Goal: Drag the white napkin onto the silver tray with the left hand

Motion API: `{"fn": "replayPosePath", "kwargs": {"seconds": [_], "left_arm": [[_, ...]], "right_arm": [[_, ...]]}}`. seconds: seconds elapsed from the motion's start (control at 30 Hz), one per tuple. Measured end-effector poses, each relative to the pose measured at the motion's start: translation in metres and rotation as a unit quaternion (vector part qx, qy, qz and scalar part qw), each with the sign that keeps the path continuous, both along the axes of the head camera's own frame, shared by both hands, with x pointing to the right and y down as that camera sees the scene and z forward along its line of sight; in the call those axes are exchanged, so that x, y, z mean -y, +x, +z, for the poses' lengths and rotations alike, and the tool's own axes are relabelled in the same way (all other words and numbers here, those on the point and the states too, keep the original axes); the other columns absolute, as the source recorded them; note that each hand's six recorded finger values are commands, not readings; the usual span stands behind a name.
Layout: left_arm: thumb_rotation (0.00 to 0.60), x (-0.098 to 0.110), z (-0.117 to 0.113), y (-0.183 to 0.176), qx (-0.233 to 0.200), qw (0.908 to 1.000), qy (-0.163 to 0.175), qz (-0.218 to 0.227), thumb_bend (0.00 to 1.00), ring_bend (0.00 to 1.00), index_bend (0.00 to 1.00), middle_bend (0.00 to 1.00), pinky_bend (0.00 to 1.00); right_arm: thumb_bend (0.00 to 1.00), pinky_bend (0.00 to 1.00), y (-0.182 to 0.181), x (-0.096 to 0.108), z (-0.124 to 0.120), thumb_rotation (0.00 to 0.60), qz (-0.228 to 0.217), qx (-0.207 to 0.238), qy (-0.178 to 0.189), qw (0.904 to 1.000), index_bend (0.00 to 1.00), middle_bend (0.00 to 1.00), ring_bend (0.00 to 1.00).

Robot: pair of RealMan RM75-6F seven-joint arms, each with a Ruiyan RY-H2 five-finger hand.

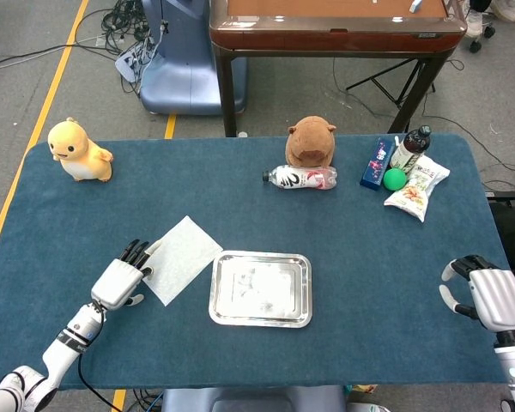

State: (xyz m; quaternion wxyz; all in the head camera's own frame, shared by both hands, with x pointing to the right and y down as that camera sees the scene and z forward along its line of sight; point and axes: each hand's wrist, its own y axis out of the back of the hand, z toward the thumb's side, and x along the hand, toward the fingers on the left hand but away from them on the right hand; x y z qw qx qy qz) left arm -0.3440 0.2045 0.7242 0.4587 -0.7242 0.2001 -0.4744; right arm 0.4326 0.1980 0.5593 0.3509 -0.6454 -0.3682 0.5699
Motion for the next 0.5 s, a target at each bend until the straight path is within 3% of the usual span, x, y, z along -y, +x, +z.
{"fn": "replayPosePath", "kwargs": {"seconds": [0.5], "left_arm": [[0.600,-0.0010,0.0057,0.0010,0.003,1.0000,-0.002,-0.003,0.17,0.00,0.51,0.00,0.02]], "right_arm": [[0.36,0.49,-0.0003,-0.0001,0.0001,0.600,0.000,0.001,-0.001,1.0000,0.53,0.50,0.32]]}}
